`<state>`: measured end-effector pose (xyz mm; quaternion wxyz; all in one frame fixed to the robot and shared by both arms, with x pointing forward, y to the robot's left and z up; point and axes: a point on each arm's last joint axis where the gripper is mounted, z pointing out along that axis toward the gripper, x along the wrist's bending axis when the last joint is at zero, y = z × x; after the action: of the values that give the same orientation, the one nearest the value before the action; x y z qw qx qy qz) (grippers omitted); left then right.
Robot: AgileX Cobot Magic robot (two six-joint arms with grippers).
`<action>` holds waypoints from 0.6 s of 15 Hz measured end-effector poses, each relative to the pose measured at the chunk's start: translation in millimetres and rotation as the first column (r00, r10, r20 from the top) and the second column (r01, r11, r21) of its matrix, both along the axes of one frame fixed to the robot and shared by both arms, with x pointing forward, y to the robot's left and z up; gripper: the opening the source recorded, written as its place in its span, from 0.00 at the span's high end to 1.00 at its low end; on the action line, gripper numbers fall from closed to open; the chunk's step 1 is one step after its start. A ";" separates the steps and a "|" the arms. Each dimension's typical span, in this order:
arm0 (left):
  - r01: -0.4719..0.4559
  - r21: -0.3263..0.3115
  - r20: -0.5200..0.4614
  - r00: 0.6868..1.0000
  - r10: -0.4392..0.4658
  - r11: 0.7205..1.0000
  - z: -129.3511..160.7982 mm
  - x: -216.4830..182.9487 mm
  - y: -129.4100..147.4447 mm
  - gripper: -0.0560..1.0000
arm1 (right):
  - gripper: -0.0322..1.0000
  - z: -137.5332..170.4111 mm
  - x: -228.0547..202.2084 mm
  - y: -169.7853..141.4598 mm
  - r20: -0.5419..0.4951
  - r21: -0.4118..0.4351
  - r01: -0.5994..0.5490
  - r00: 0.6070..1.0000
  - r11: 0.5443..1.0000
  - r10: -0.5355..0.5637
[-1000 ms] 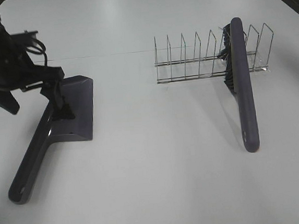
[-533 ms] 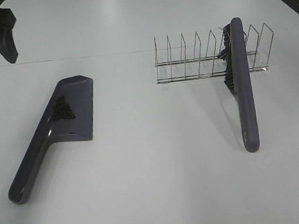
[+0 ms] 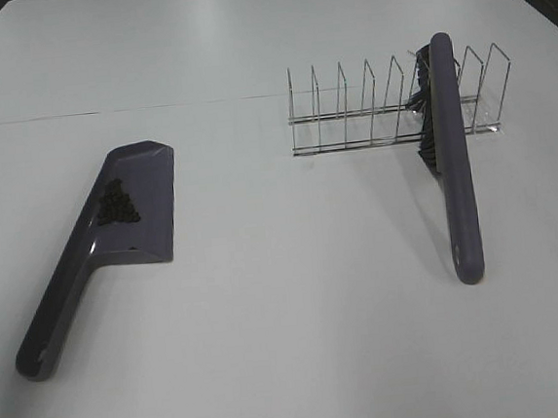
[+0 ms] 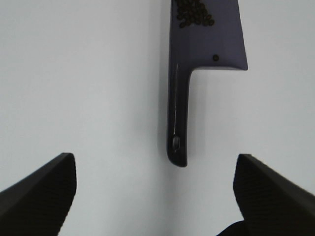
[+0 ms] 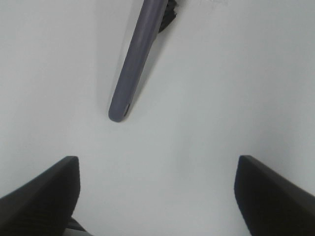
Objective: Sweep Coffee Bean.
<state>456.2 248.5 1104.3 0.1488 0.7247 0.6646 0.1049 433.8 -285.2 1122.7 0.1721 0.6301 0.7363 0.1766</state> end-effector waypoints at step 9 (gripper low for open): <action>0.002 -0.022 0.182 0.983 0.002 1.000 -30.3 -120.9 31.8 0.20 | 0.24 -49.3 -128.6 -7.7 0.150 0.013 -0.001 0.989 1.000 -0.001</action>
<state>335.3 280.3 1074.1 0.2171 0.7104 0.6493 0.1631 305.2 -293.0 1073.4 0.2229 0.6163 0.7201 0.2281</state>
